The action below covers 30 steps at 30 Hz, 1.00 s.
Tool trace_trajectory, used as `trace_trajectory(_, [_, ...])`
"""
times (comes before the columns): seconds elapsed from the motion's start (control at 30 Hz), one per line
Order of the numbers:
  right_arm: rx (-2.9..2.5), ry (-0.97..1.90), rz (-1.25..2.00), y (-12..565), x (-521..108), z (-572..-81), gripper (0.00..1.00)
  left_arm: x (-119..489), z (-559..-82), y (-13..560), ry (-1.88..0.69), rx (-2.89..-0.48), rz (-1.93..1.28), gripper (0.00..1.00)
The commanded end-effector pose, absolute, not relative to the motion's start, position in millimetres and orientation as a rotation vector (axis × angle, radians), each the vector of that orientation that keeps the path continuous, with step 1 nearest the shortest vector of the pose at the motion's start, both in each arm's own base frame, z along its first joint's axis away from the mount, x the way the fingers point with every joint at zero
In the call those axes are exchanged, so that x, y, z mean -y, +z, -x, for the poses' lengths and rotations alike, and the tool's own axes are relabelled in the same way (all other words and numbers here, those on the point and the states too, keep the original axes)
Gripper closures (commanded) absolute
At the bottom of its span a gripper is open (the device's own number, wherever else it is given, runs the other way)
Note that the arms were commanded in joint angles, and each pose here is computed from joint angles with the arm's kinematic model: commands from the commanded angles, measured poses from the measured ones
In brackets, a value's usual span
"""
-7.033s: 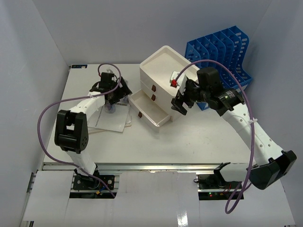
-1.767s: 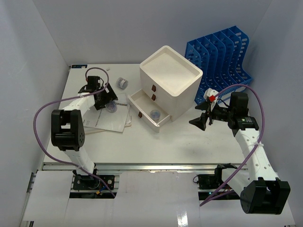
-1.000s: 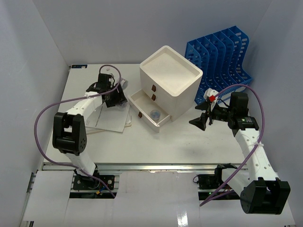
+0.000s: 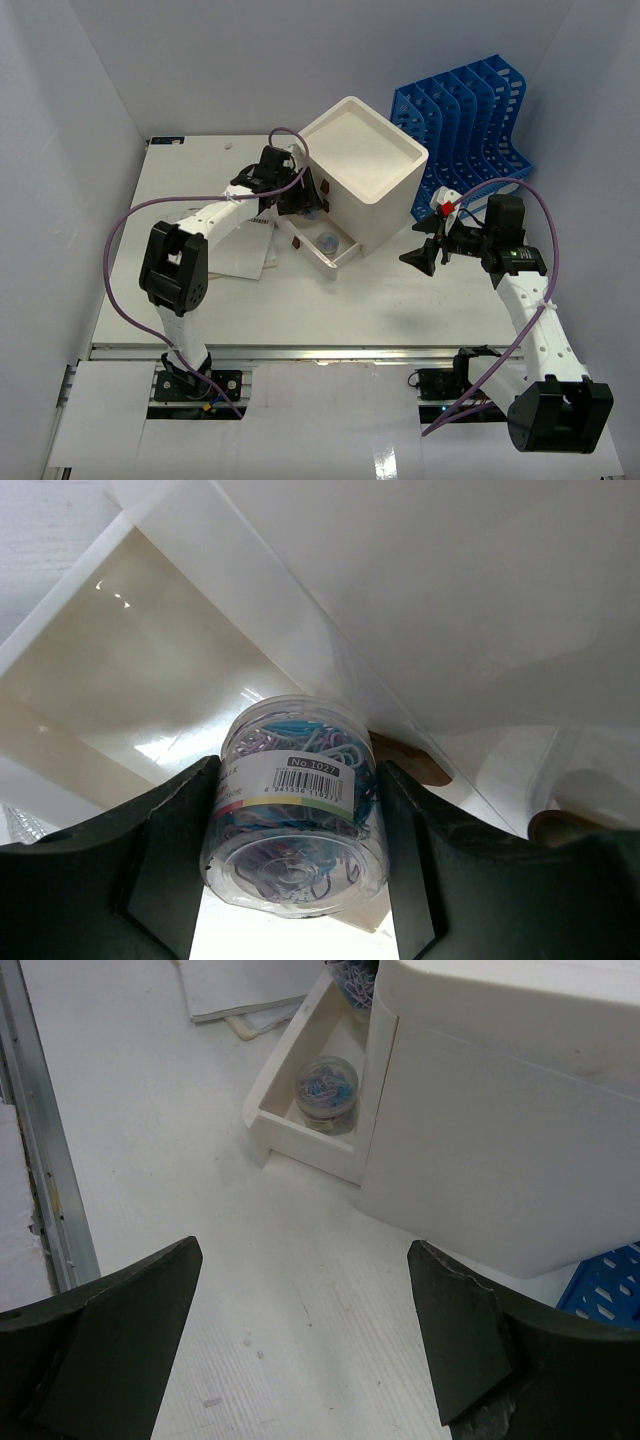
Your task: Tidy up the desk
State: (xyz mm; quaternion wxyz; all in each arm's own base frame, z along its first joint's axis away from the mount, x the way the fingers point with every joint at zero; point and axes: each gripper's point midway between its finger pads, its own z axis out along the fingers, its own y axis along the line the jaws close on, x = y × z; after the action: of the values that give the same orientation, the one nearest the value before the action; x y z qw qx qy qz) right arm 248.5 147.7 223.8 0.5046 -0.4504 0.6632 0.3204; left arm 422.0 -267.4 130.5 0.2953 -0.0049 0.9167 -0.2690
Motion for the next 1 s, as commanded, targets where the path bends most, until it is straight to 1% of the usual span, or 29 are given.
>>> trace_trajectory(0.0, [-1.578,0.753,1.089,228.7,-146.2,-252.1,0.10,272.5,-421.5,148.7,-0.699,-2.397,-0.063,0.54])
trace_trajectory(0.23, [-1.579,0.754,1.089,228.6,-146.3,-252.6,0.10,266.3,-418.4,150.5,-0.656,-2.402,-0.085,0.53])
trace_trajectory(0.3, [-1.581,0.756,1.089,227.8,-146.3,-252.4,0.10,268.3,-419.0,148.7,-0.662,-2.411,-0.092,0.50])
trace_trajectory(0.37, [-1.581,0.755,1.089,227.9,-146.2,-252.5,0.10,270.3,-419.7,143.6,-0.661,-2.425,-0.095,0.43])
trace_trajectory(0.4, [-1.583,0.755,1.088,227.5,-146.1,-252.8,0.10,271.8,-420.0,141.7,-0.661,-2.431,-0.096,0.37])
trace_trajectory(0.43, [-1.584,0.753,1.088,227.4,-146.0,-252.9,0.10,272.1,-420.4,141.3,-0.661,-2.432,-0.095,0.33])
trace_trajectory(0.53, [-1.584,0.751,1.088,227.3,-145.8,-253.2,0.10,276.3,-420.8,142.0,-0.677,-2.434,-0.098,0.19])
trace_trajectory(0.6, [-1.584,0.751,1.088,227.3,-145.7,-253.2,0.10,277.8,-421.3,144.6,-0.688,-2.428,-0.101,0.16])
trace_trajectory(0.83, [-1.583,0.750,1.089,227.7,-145.7,-253.0,0.10,277.5,-421.3,155.9,-0.694,-2.404,-0.107,0.15])
trace_trajectory(0.97, [-1.581,0.749,1.089,228.0,-145.7,-252.9,0.10,265.6,-428.5,169.5,-0.632,-2.357,-0.089,0.15])
